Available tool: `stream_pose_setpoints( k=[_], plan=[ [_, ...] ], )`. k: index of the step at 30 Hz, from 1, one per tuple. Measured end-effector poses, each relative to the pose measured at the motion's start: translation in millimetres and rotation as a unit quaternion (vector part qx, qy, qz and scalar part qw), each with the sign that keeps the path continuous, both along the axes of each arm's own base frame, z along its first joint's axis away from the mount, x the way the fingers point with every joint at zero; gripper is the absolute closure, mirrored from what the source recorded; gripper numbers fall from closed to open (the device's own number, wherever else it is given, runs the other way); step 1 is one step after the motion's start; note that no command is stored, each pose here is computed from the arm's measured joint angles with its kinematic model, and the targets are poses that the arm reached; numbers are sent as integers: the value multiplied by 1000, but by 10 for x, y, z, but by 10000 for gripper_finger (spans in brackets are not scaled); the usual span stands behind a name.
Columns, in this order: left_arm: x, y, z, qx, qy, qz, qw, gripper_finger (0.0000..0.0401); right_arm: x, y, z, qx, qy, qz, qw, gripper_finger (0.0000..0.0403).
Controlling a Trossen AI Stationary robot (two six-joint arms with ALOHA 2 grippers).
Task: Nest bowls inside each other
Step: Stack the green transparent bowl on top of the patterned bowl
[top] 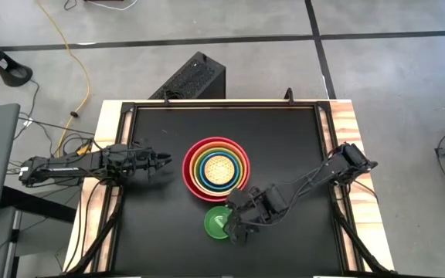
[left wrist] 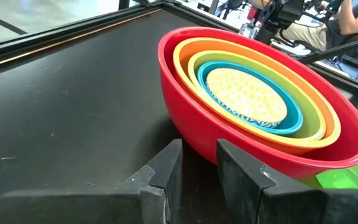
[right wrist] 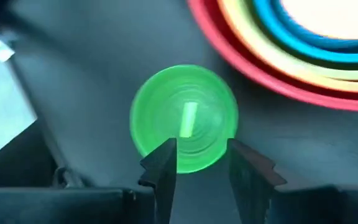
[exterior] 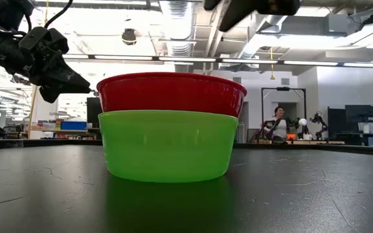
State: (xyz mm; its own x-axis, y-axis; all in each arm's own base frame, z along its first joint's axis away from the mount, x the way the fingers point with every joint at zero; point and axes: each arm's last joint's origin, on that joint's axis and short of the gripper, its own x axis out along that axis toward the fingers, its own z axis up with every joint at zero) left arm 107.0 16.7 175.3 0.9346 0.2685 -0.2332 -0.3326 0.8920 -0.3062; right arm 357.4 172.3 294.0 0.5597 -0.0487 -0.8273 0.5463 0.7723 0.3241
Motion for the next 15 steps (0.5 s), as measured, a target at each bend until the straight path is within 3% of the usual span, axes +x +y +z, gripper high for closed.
stream_pose_setpoints(
  k=[5, 11, 15],
  plan=[
    [0, 0, 0, 0, 0, 0, 1000, 314, -29, -28, -73, -7, 22, -34, 999, 220],
    [-1, 1, -3, 0, 2, 1, 1000, 314, 67, -89, -450, 18, 69, -45, 996, 168],
    [-1, 2, -8, 2, 5, 3, 1000, 314, 142, -49, -669, 31, 98, -36, 994, 153]
  ],
)
